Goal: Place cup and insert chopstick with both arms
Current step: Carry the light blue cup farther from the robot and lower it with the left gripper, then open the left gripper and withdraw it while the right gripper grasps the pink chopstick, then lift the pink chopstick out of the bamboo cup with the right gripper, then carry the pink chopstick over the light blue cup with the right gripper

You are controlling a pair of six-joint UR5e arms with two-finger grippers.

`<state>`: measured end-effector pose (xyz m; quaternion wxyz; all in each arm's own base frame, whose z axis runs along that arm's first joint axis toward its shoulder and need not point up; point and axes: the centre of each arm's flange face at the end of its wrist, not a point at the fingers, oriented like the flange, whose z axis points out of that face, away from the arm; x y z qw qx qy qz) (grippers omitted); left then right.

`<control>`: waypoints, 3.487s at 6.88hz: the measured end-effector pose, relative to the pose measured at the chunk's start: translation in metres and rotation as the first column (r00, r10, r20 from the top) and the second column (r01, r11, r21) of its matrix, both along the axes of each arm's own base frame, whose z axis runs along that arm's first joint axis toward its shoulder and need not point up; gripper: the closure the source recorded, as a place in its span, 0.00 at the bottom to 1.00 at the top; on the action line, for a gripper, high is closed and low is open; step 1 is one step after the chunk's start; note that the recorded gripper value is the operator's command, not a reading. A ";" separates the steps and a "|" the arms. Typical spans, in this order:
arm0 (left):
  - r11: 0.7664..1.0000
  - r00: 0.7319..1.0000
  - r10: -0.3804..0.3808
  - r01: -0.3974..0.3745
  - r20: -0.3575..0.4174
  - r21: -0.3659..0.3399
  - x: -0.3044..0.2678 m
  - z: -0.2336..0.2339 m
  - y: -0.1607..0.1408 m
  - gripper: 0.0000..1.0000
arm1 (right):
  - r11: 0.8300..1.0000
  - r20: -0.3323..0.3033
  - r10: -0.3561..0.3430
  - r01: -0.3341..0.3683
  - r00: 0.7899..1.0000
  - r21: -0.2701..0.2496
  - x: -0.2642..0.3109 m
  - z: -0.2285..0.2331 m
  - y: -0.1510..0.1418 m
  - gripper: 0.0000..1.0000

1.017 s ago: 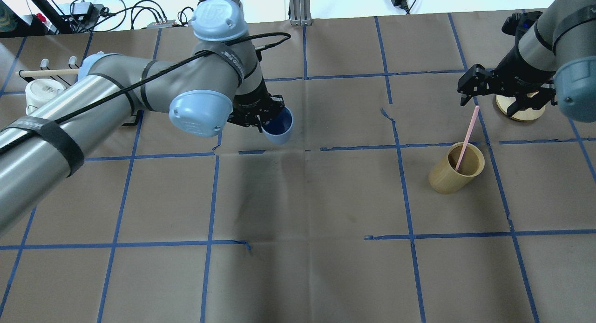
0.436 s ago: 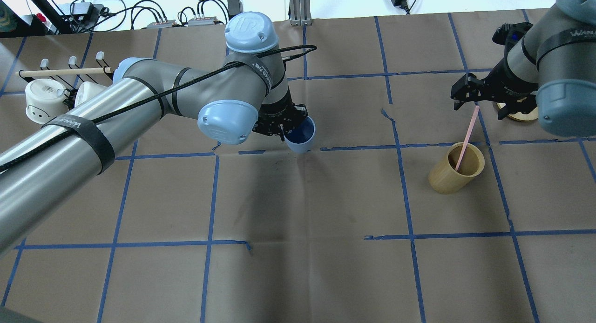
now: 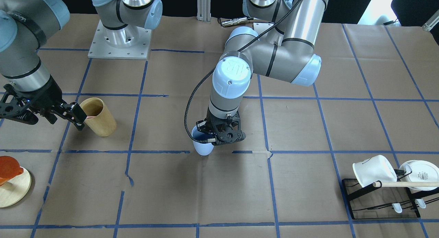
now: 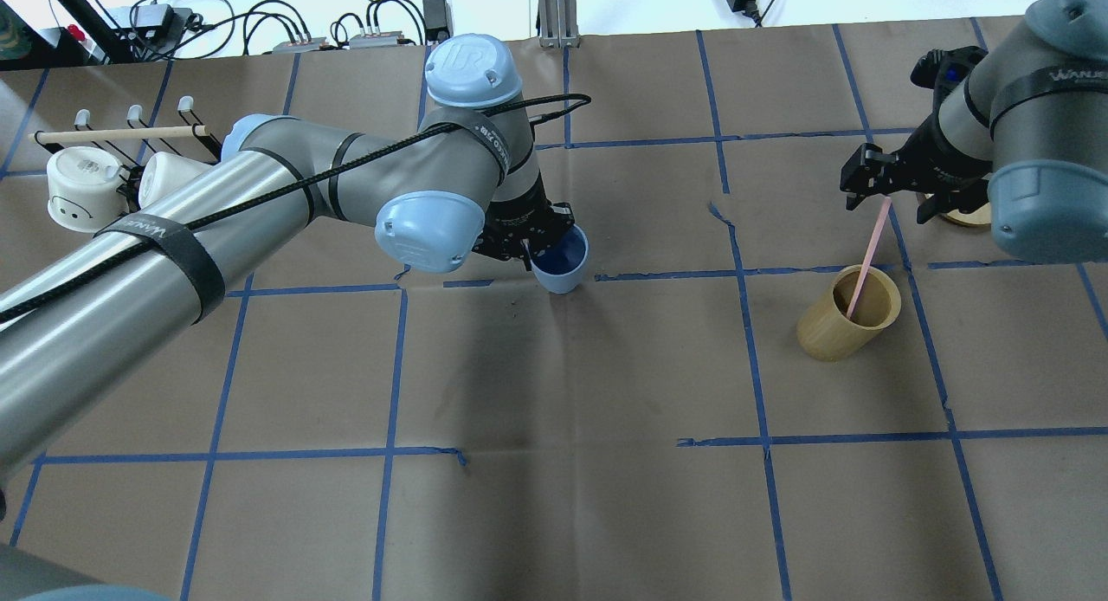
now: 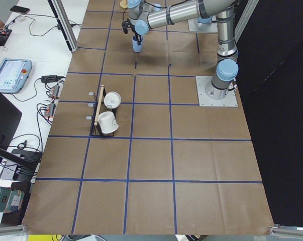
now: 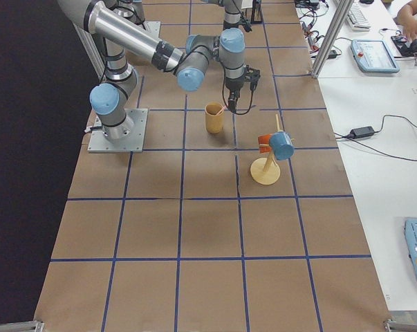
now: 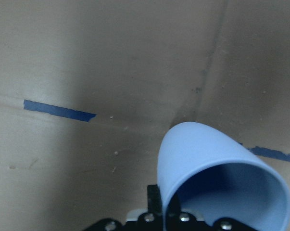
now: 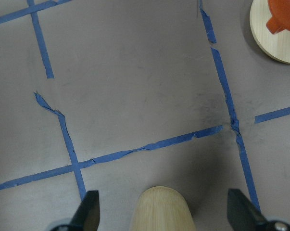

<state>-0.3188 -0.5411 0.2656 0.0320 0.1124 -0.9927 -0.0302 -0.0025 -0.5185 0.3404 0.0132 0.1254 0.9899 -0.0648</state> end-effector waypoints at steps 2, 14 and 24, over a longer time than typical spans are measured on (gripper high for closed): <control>1.000 1.000 0.000 0.000 -0.011 0.014 -0.003 -0.006 -0.003 0.00 | 1.000 0.002 0.001 -0.001 1.000 0.020 0.002 -0.008 0.008 0.33; 0.969 0.974 -0.221 0.225 0.044 -0.107 0.193 0.232 0.026 0.00 | 0.998 0.019 0.009 -0.010 1.000 0.065 0.003 0.024 0.007 0.93; 0.972 0.979 -0.196 0.201 0.052 -0.125 0.207 0.244 0.034 0.00 | 0.997 0.144 0.043 -0.033 0.989 -0.070 0.129 0.172 -0.025 0.93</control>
